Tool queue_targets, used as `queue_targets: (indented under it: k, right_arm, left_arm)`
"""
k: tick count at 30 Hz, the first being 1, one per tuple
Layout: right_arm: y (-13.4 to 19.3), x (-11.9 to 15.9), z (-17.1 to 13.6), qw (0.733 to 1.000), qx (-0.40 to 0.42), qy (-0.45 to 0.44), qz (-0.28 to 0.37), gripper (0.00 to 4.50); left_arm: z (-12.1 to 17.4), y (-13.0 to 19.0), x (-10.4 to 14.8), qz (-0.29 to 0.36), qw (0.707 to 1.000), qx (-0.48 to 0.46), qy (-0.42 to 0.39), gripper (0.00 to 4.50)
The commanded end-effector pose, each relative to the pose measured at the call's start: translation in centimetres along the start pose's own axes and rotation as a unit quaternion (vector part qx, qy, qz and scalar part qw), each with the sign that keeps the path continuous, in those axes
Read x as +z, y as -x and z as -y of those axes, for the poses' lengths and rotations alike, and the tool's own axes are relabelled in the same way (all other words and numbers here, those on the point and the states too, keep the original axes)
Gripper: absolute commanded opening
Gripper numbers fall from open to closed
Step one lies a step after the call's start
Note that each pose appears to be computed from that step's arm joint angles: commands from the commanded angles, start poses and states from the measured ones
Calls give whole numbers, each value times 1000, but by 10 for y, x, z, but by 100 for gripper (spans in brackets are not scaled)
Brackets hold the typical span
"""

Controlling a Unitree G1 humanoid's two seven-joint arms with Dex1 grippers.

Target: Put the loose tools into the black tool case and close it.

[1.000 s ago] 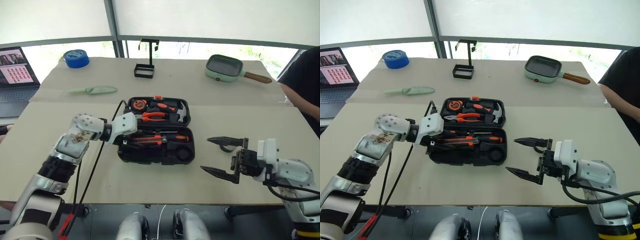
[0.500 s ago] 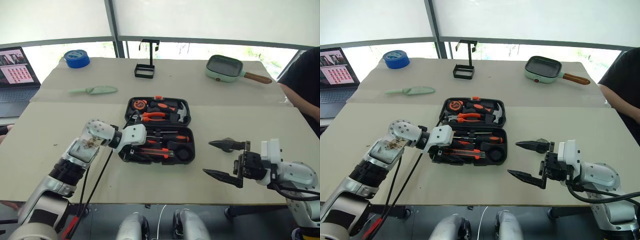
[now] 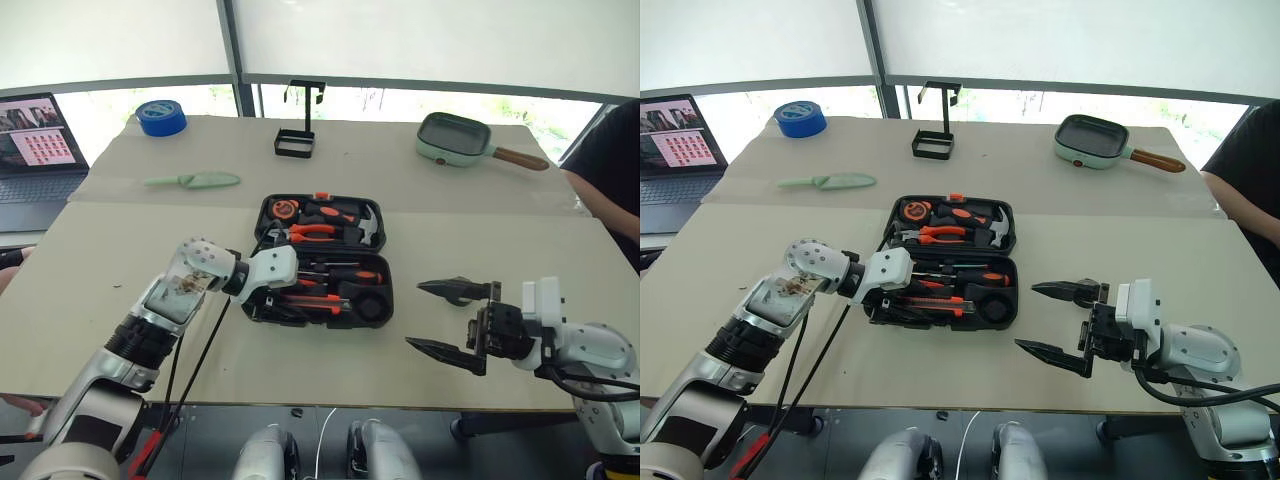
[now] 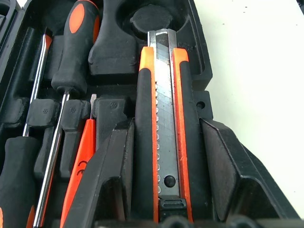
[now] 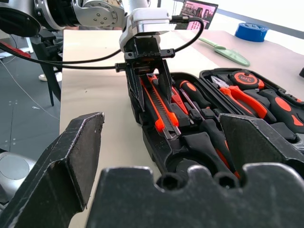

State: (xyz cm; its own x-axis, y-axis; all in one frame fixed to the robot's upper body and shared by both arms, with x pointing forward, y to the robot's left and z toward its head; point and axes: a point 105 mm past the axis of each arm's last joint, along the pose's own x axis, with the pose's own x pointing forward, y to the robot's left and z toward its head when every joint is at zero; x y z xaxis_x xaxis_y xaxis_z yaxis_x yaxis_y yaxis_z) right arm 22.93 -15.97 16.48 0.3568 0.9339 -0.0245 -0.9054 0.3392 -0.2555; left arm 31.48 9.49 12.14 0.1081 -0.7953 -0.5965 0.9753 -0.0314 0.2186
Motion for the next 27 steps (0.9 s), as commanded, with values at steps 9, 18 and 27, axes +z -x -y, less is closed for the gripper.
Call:
queue_targets:
  k: [9, 18, 27]
  right_arm:
    - [2, 10, -1, 1000, 0, -11, 14, 450]
    - [2, 8, -3, 1000, 0, -15, 9, 450]
    - [2, 6, -7, 1000, 1, -21, 7, 450]
  left_arm:
    - [-6, 5, -16, -36, 999, 27, 23, 162]
    - [-5, 6, -4, 31, 999, 32, 15, 365]
    - [-10, 32, 15, 135, 987, 83, -16, 387]
